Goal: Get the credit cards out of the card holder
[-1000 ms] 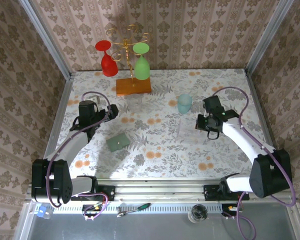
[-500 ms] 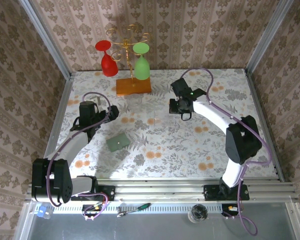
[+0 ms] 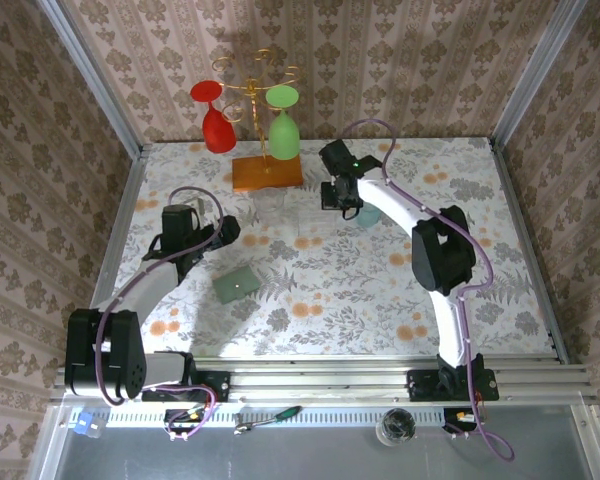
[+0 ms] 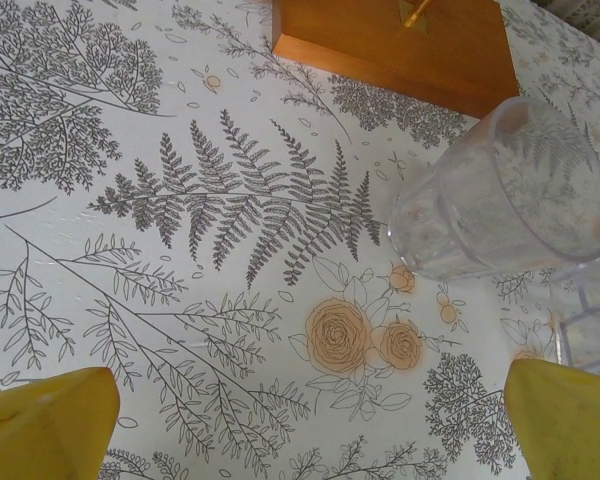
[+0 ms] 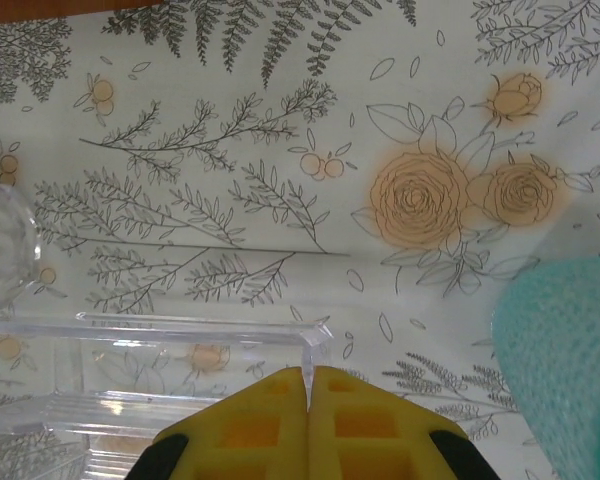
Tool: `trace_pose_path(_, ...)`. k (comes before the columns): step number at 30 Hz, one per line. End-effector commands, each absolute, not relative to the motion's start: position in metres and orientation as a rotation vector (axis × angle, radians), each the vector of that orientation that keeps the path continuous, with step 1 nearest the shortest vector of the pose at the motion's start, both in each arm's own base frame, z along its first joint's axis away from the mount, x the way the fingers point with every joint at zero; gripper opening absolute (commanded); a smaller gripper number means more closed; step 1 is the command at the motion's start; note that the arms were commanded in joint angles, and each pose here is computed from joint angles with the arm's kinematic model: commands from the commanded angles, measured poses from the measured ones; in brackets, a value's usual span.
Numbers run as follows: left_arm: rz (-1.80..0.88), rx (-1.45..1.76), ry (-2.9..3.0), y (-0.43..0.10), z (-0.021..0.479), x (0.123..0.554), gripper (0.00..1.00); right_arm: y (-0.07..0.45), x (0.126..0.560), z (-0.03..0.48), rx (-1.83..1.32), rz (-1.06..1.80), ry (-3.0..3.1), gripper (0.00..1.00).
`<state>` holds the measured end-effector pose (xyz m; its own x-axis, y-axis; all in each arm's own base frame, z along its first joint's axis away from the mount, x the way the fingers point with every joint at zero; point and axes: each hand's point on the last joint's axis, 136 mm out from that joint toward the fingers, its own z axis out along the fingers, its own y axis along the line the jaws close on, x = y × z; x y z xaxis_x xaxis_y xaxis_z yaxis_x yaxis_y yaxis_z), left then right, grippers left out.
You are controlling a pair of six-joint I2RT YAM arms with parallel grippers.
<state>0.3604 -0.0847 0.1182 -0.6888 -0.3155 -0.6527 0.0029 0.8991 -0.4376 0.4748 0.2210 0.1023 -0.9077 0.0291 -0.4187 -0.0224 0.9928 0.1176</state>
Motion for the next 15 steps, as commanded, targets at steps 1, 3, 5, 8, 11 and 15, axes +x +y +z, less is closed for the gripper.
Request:
trace_pose_path(1,-0.549,-0.234,2.328,-0.088,0.107,0.354,1.00,0.217,0.479,0.097,-0.007,0.098,2.722,0.01)
trace_pose_path(3,-0.548,-0.233,2.337,-0.088,0.106,0.354,1.00,0.216,0.483,0.092,0.007,0.100,2.728,0.00)
trace_pose_path(5,-0.548,-0.229,2.342,-0.089,0.105,0.354,1.00,0.215,0.486,0.088,0.016,0.103,2.729,0.00)
trace_pose_path(8,-0.549,-0.228,2.350,-0.089,0.103,0.353,1.00,0.215,0.489,0.083,0.023,0.106,2.735,0.01)
trace_pose_path(11,-0.548,-0.228,2.362,-0.089,0.100,0.352,1.00,0.211,0.490,0.078,0.035,0.097,2.743,0.01)
trace_pose_path(15,-0.554,-0.230,2.373,-0.091,0.096,0.352,1.00,0.209,0.491,0.077,0.041,0.093,2.744,0.03)
